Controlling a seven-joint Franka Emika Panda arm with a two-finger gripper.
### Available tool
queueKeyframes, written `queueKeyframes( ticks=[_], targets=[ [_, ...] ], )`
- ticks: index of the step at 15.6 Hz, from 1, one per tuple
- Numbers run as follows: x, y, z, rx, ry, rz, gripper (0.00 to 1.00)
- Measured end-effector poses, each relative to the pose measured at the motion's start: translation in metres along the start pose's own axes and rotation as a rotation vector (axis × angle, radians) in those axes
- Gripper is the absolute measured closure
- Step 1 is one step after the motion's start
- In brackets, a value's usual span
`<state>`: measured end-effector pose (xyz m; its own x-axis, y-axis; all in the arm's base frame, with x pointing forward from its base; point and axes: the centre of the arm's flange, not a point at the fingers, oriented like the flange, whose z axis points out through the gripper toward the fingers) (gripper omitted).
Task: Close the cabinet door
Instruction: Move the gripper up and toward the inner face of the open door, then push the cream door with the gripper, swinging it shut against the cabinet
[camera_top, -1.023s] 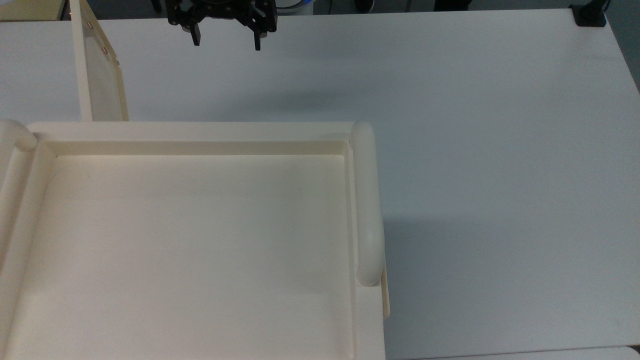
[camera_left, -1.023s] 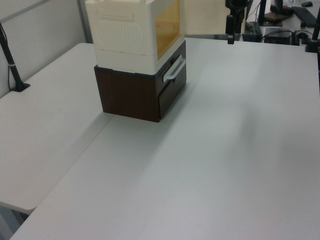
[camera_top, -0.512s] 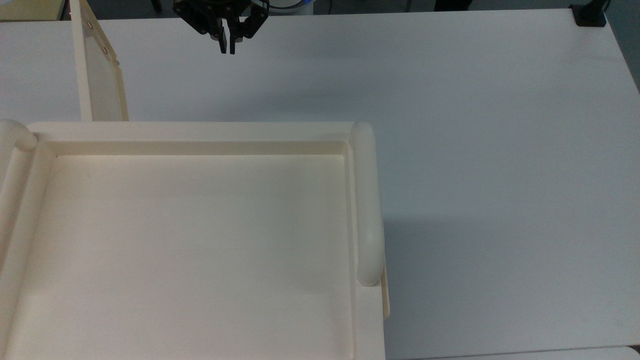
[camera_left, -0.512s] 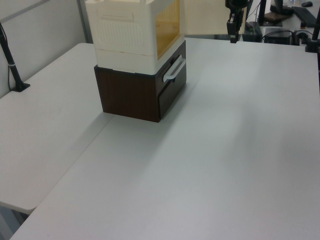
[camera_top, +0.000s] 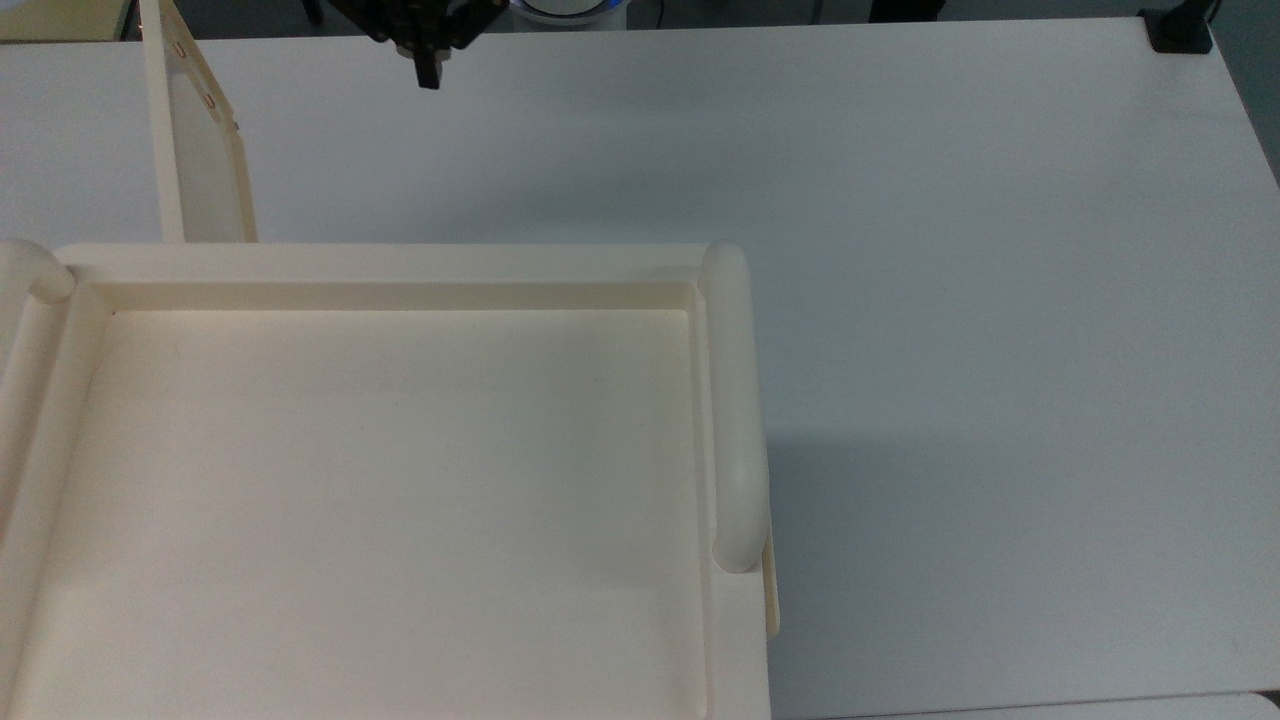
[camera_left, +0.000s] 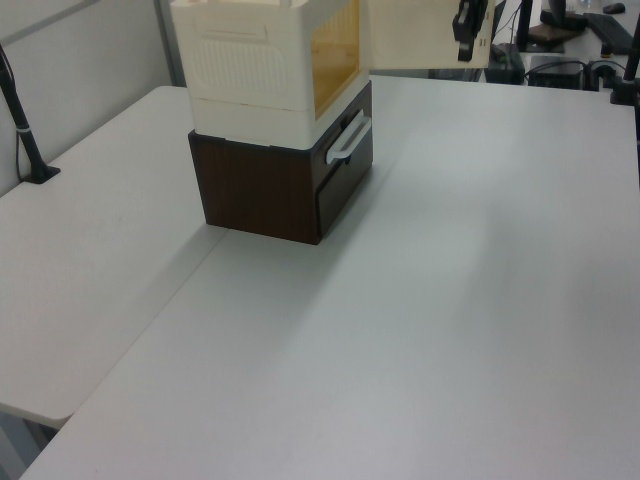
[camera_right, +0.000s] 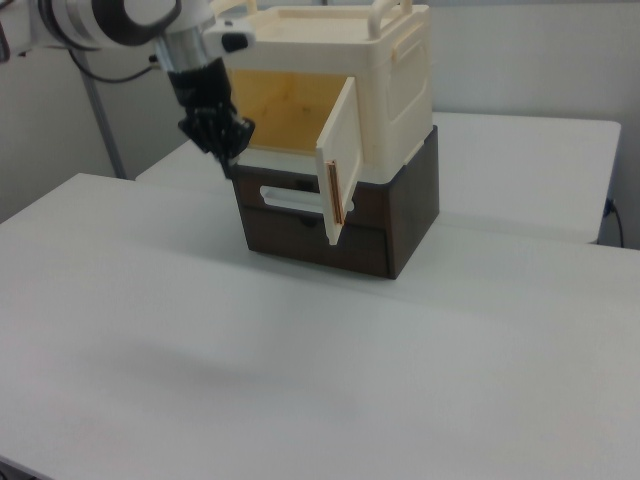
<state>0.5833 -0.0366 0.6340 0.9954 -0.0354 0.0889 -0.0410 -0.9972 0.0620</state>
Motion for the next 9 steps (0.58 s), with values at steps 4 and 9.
queueKeyframes(
  ticks=[4, 9],
  targets=[
    [0.006, 0.035, -0.043, -0.008, 0.151, 0.058, 0.99],
    [0.017, 0.068, -0.081, -0.032, 0.375, 0.112, 0.99]
  ],
)
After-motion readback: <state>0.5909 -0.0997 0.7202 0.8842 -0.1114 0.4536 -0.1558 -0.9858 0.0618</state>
